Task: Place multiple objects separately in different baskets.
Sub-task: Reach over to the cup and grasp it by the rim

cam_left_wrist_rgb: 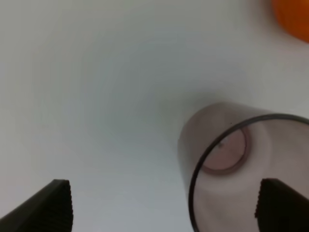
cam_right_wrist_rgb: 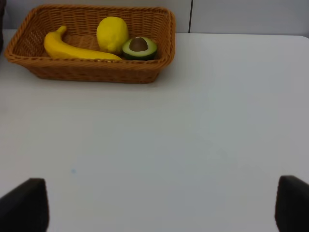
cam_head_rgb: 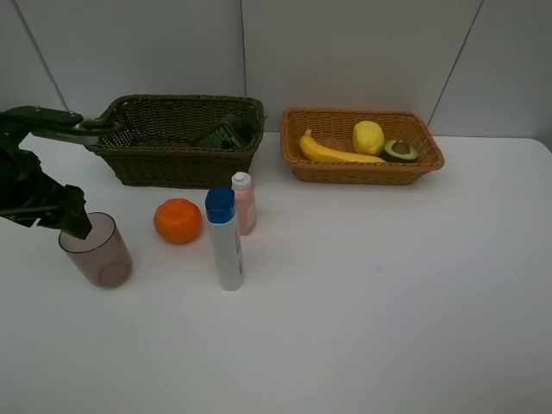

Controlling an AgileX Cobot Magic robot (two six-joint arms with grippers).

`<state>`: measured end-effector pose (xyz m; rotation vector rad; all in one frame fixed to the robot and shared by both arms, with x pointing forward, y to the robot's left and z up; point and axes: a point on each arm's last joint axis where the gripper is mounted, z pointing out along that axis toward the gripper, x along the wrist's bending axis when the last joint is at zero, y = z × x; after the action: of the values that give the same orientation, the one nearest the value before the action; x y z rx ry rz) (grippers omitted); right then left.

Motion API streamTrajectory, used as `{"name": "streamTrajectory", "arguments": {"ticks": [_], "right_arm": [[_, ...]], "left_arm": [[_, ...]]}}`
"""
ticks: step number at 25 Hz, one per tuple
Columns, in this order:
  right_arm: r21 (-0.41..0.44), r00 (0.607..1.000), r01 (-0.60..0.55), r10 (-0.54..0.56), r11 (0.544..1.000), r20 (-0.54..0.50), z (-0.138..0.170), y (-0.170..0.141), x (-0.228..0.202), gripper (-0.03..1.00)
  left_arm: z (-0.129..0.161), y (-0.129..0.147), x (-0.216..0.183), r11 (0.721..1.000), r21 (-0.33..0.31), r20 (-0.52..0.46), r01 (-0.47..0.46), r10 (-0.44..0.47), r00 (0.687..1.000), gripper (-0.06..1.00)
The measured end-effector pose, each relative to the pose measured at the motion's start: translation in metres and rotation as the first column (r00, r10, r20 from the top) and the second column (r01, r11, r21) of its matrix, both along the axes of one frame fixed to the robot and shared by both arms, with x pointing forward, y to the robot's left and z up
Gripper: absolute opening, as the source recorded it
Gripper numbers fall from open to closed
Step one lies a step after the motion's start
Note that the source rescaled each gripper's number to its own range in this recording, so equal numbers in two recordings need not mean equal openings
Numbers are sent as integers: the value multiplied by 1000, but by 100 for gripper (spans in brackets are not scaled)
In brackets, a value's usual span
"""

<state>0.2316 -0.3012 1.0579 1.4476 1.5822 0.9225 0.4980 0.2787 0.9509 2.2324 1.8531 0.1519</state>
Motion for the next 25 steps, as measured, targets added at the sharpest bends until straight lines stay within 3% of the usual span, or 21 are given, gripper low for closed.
{"name": "streamTrajectory", "arguments": {"ticks": [10,18,21,25], "right_arm": [[0,1000,0,0,1000,1,0,0,0,98],[0,1000,0,0,1000,2,0,0,0,98],[0,1000,0,0,1000,2,0,0,0,98],[0,1000,0,0,1000,2,0,0,0,98]], "left_arm": [[-29,0,8,1000,9,-74,-4,4,997,100],[-34,0,9,1000,10,-79,-5,6,997,99],[-34,0,10,1000,11,-77,-5,6,997,87],[-34,0,11,1000,12,-60,-7,8,998,46]]}}
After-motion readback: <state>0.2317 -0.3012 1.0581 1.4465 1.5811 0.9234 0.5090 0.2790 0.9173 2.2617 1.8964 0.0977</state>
